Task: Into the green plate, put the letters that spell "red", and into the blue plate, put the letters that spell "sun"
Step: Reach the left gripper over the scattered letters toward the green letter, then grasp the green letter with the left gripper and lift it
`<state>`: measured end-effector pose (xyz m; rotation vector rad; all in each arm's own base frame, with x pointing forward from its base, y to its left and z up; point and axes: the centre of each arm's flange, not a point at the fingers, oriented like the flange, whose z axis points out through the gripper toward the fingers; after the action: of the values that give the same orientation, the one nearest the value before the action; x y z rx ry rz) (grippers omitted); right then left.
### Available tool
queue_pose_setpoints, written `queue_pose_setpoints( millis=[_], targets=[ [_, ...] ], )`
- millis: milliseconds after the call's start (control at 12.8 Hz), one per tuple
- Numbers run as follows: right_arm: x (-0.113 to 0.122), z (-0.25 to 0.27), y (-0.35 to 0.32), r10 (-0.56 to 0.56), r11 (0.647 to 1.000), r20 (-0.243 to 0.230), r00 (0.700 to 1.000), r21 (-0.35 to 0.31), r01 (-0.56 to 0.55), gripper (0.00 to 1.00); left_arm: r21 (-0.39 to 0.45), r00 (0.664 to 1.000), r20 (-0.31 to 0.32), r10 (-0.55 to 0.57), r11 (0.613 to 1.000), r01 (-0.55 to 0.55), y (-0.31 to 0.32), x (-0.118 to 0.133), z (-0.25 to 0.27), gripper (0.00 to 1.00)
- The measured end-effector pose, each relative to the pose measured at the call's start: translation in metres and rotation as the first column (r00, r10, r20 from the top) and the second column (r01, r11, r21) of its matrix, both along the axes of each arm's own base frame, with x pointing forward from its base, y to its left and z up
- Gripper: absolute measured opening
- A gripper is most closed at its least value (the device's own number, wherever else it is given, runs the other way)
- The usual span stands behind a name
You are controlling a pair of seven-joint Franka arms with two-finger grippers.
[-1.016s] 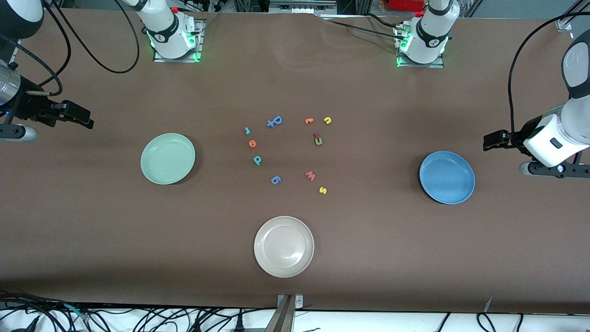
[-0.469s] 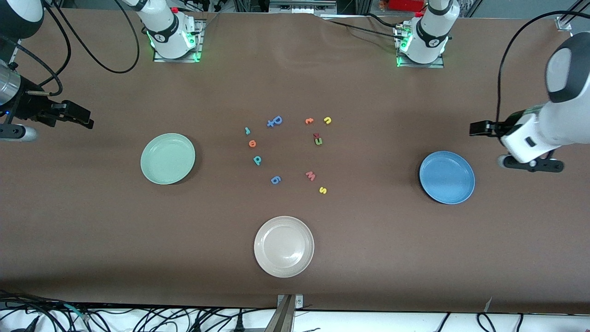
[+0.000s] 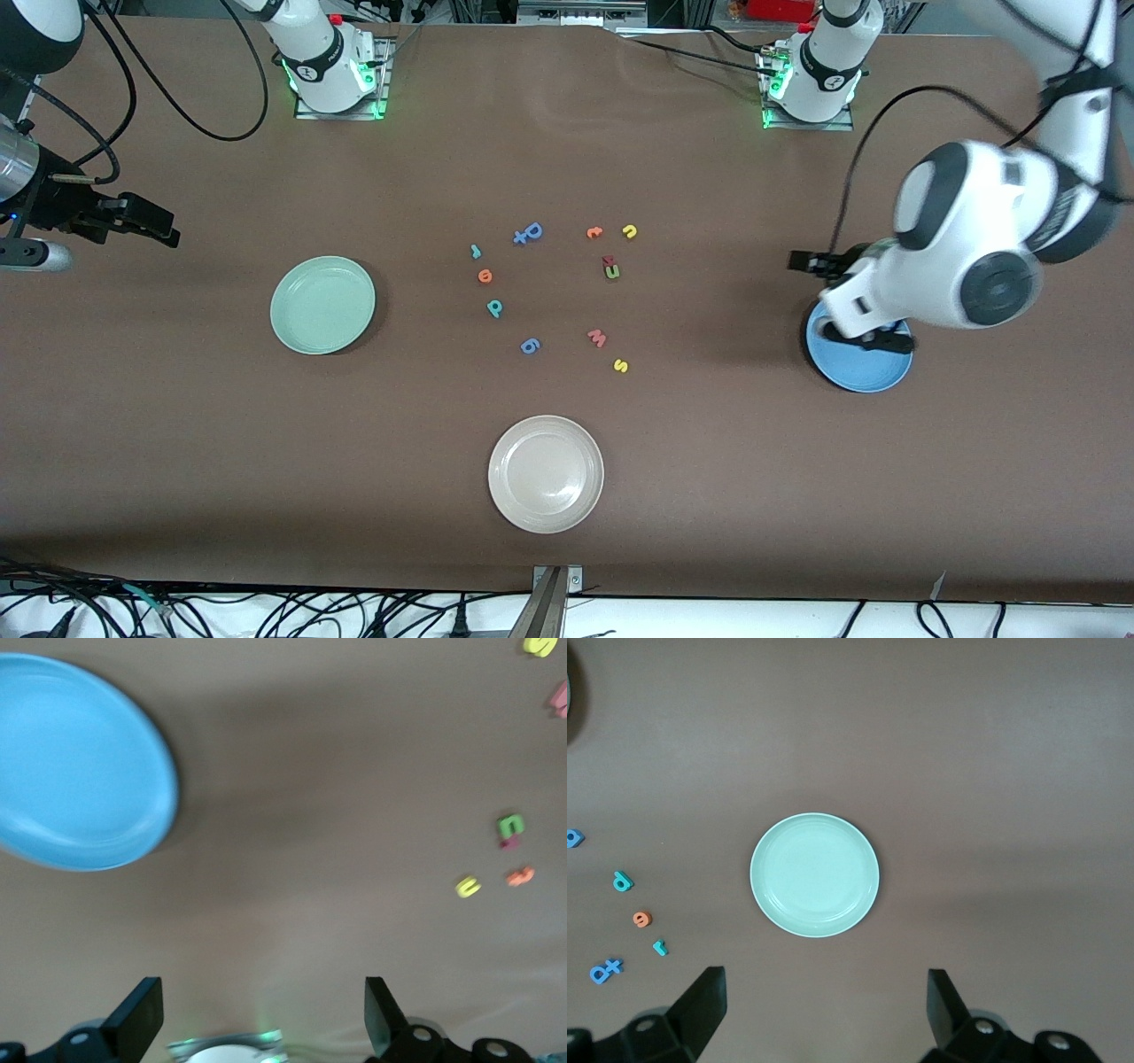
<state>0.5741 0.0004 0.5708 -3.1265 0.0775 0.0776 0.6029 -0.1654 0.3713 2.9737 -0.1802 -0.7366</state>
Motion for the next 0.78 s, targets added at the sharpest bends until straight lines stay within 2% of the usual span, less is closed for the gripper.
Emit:
queue_pose_setpoints(
  millis=[156, 469, 625, 782],
  targets=[
    [0.0, 0.0, 0.0, 0.0, 1.0, 0.0, 1.0, 0.0, 0.0, 1.0, -0.002, 0.999, 0.0, 0.037, 0.999, -0.037, -0.053, -0.004, -0.035, 1.0],
    [0.0, 0.0, 0.0, 0.0, 1.0, 0.0, 1.0, 0.0, 0.0, 1.0, -0.018, 0.993, 0.021, 0.12, 0.993, -0.12, -0.135, -0.022, -0.071, 1.0],
    [0.0, 0.0, 0.0, 0.0, 1.0, 0.0, 1.0, 0.0, 0.0, 1.0, -0.005, 0.989, 0.024, 0.145, 0.989, -0.145, -0.162, -0.033, -0.079, 1.0],
    [0.0, 0.0, 0.0, 0.0, 1.0, 0.0, 1.0, 0.0, 0.0, 1.0, -0.033, 0.981, 0.026, 0.193, 0.981, -0.192, -0.182, -0.038, -0.086, 1.0]
  ],
)
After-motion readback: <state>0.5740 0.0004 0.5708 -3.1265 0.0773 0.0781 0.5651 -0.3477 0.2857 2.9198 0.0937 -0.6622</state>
